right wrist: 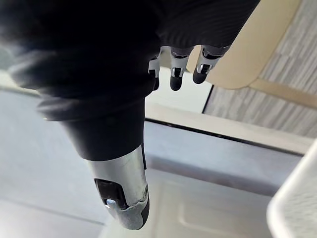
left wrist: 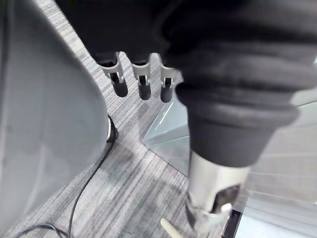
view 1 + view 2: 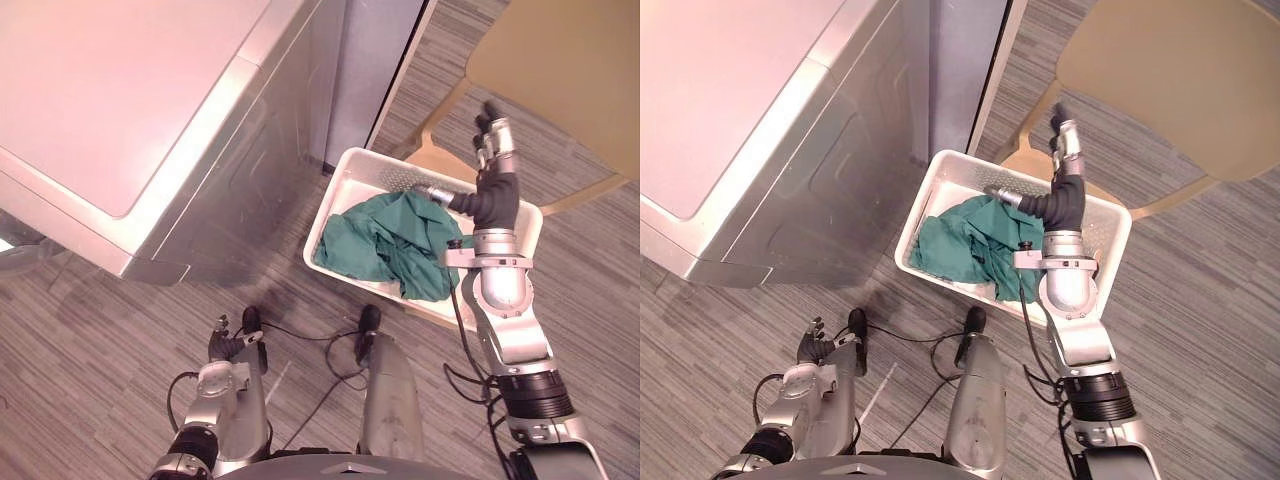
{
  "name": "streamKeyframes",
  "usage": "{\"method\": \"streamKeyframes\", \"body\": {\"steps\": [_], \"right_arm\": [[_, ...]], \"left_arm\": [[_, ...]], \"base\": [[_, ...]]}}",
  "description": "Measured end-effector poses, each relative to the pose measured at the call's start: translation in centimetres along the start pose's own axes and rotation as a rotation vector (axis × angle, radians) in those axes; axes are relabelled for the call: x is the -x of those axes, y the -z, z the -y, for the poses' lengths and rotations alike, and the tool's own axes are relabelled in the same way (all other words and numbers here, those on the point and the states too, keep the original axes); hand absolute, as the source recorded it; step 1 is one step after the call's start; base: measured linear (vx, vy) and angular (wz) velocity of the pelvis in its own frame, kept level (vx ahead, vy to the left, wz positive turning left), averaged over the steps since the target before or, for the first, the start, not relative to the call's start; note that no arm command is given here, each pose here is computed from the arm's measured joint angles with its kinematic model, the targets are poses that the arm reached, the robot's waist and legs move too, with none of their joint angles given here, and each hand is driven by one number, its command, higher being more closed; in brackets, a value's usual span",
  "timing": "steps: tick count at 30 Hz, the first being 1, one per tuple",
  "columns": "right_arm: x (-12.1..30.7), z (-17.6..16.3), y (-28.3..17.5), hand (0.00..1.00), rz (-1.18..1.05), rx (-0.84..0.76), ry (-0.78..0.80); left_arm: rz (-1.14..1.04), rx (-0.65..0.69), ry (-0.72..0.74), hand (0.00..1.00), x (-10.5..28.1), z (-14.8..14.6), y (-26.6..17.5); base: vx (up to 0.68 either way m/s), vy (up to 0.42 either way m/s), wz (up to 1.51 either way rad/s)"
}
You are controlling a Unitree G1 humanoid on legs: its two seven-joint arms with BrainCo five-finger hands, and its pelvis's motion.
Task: Pick up the laundry basket with both hands and put the clothes into the washing machine.
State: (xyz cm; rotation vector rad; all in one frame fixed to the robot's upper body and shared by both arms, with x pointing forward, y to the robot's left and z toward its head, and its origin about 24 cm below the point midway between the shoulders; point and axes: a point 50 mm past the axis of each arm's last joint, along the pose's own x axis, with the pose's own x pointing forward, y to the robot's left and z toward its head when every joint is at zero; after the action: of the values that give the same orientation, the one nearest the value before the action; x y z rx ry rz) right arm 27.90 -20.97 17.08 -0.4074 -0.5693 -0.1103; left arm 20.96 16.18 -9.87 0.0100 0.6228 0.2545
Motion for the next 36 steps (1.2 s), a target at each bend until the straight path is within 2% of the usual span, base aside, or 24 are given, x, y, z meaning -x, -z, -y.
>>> {"method": "streamKeyframes", "body": {"steps": [5, 10, 14, 23, 36], "right_arm": [[0.7, 1.6, 4.6, 0.00, -0.211, 0.316, -0.202], [1.6, 2.4, 8.4, 0.00, -0.394, 0.469, -0.366], [1.4, 3.2, 10.5, 0.00, -0.505, 0.536, -0.382], [0.9, 3.6, 12.2, 0.00, -0.613, 0.544, -0.331], [-2.2, 2.7, 10.8, 0.00, -0.548, 0.518, -0.200]], "left_arm": [[-0.017, -0.048, 0.013, 0.00, -0.3, -1.7, 0.4], [-0.020, -0.074, 0.032, 0.00, -0.3, -2.8, 0.6], [-0.010, -0.088, 0.045, 0.00, -0.3, -2.8, 0.5], [0.038, -0.072, 0.050, 0.00, -0.8, -2.3, -0.9], [0.135, 0.059, 0.001, 0.00, -0.8, -1.8, -3.5]], "base": [[0.01, 0.037, 0.07], [0.02, 0.034, 0.06], [0.00, 0.006, 0.01], [0.00, 0.001, -0.01], [0.00, 0.001, -0.03]]}}
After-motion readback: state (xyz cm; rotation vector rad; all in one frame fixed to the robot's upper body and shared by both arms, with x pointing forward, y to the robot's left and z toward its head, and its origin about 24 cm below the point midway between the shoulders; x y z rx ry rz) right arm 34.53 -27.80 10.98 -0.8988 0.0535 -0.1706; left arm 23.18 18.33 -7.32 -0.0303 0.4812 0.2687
